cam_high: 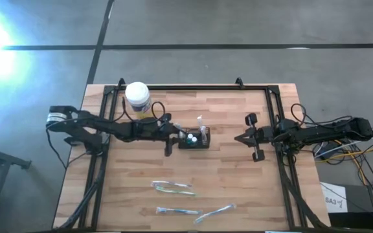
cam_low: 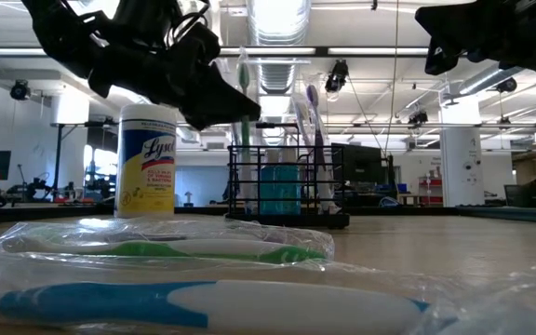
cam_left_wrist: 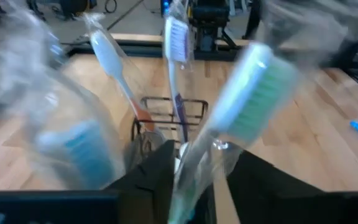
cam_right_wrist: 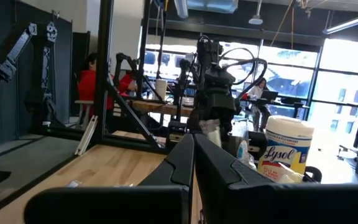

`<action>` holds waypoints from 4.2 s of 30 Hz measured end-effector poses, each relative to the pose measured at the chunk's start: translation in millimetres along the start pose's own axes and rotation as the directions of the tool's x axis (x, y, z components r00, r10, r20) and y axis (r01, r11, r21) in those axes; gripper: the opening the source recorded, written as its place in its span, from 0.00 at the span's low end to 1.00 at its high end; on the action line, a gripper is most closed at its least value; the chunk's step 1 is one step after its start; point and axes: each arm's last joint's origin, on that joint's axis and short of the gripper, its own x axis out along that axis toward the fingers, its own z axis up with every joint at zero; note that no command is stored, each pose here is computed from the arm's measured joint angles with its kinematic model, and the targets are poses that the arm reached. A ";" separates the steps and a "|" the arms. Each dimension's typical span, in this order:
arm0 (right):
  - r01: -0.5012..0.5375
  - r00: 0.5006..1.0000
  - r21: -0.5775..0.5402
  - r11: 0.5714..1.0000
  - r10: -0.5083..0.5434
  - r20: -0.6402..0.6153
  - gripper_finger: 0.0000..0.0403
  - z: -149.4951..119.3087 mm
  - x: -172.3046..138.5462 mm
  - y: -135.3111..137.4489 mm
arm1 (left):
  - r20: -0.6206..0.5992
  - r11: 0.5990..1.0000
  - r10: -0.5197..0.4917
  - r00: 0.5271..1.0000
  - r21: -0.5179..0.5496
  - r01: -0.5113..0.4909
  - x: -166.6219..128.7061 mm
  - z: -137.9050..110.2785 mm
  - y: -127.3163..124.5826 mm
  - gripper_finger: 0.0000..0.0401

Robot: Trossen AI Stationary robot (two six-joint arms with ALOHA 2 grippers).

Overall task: Pick & Place toothbrushing station
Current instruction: Put the bottom green toothbrush into the black wire organizer, then put the purple toothbrush into the black wire organizer

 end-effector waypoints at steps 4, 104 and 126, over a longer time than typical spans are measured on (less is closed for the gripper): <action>0.000 1.000 0.003 1.000 0.000 0.000 0.02 0.0 0.0 0.0 | -0.011 1.000 -0.006 1.000 0.001 0.006 0.0 -1.1 -0.1 0.48; 0.110 0.649 0.054 0.992 -0.030 -0.760 0.02 9.4 202.7 34.5 | 0.244 0.989 0.053 0.968 -0.144 -0.018 -176.8 -71.3 -4.5 0.01; 0.127 0.439 0.132 0.983 0.064 -0.896 0.16 -70.0 300.6 79.5 | 0.227 0.987 0.098 0.969 -0.143 -0.066 -175.4 -72.1 -3.3 0.04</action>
